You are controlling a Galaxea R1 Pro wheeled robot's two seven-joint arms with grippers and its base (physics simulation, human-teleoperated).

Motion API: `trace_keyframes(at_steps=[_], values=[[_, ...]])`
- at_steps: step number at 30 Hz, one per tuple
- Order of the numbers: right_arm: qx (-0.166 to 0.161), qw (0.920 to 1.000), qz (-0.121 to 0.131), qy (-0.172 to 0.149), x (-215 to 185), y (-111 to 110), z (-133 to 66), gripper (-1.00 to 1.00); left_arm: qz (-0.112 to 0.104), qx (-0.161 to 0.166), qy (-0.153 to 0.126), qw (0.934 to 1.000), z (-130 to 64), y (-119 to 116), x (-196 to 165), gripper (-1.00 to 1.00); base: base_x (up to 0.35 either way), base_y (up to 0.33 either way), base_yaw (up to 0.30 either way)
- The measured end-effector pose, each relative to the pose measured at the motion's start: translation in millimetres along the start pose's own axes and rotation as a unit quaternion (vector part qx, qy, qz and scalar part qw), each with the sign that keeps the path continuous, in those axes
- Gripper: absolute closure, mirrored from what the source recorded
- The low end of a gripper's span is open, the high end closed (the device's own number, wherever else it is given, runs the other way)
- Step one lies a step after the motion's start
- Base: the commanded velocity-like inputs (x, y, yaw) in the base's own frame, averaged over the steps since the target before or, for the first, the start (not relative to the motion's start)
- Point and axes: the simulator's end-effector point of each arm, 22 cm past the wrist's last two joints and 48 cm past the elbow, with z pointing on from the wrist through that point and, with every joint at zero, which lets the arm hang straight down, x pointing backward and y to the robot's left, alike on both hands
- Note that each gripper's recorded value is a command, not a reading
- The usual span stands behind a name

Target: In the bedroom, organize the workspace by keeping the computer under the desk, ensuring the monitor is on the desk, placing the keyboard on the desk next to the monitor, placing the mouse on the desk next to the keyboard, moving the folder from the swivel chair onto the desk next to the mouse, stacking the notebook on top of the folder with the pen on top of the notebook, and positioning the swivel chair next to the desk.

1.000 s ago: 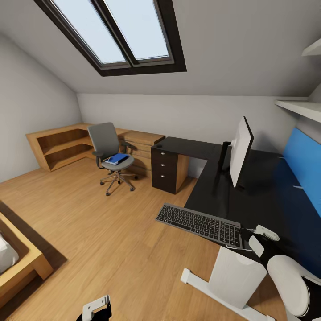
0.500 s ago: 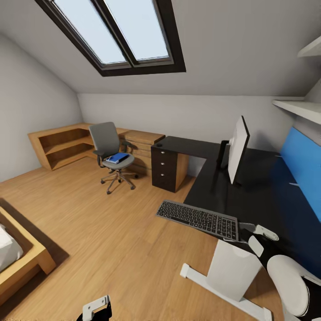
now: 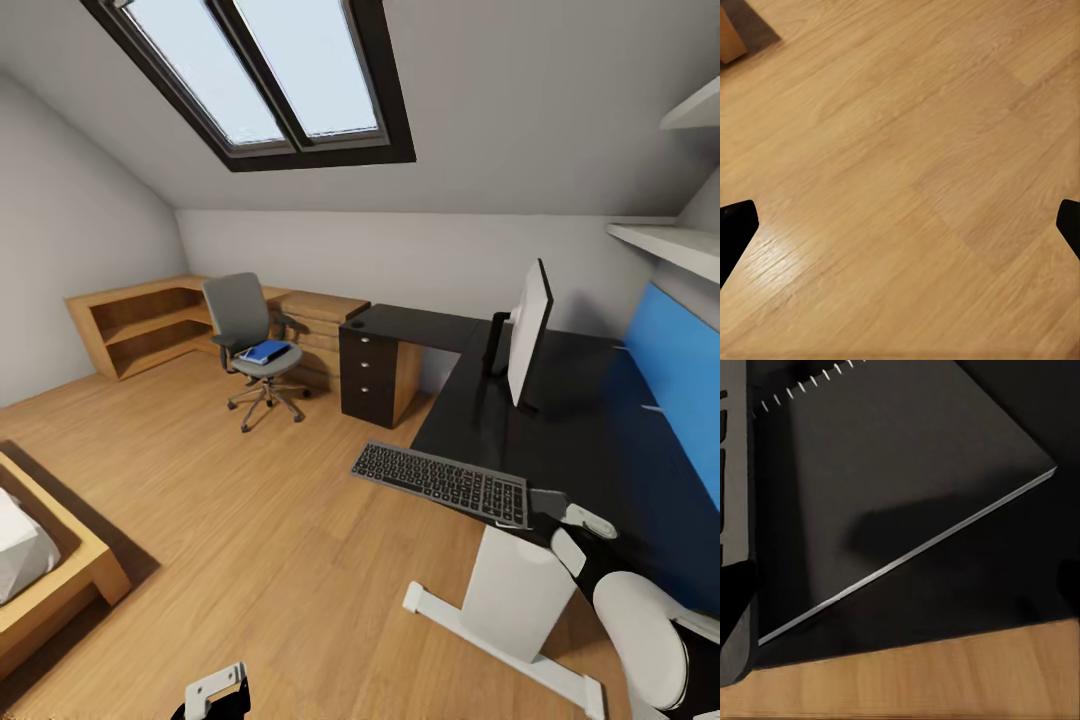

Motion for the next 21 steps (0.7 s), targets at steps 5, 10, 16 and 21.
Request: trace_keyframes(at_steps=[5,10,16,21], values=[[-0.026,0.9996,0.001,0.003,5.6,18.4,-1.6,-1.0,0.0,0.0,0.0,1.0,-0.1,-0.2,-0.4,-1.0,-0.019,0.0,0.0],[-0.061,0.9981,0.001,0.009,13.3,41.7,-4.6,-1.0,0.0,0.0,0.0,1.0,-0.2,-0.4,-0.1,-1.0,-0.002,0.0,0.0],[-0.069,0.9975,0.001,0.011,16.3,47.2,-5.4,-1.0,-0.001,0.0,0.0,1.0,-0.2,-0.6,-0.2,-1.0,0.0,0.0,0.0],[-0.07,0.9974,0.001,0.012,17.5,48.2,-5.5,-1.0,-0.001,0.0,0.0,1.0,-0.2,-0.8,-0.3,-1.0,0.0,0.0,0.0]])
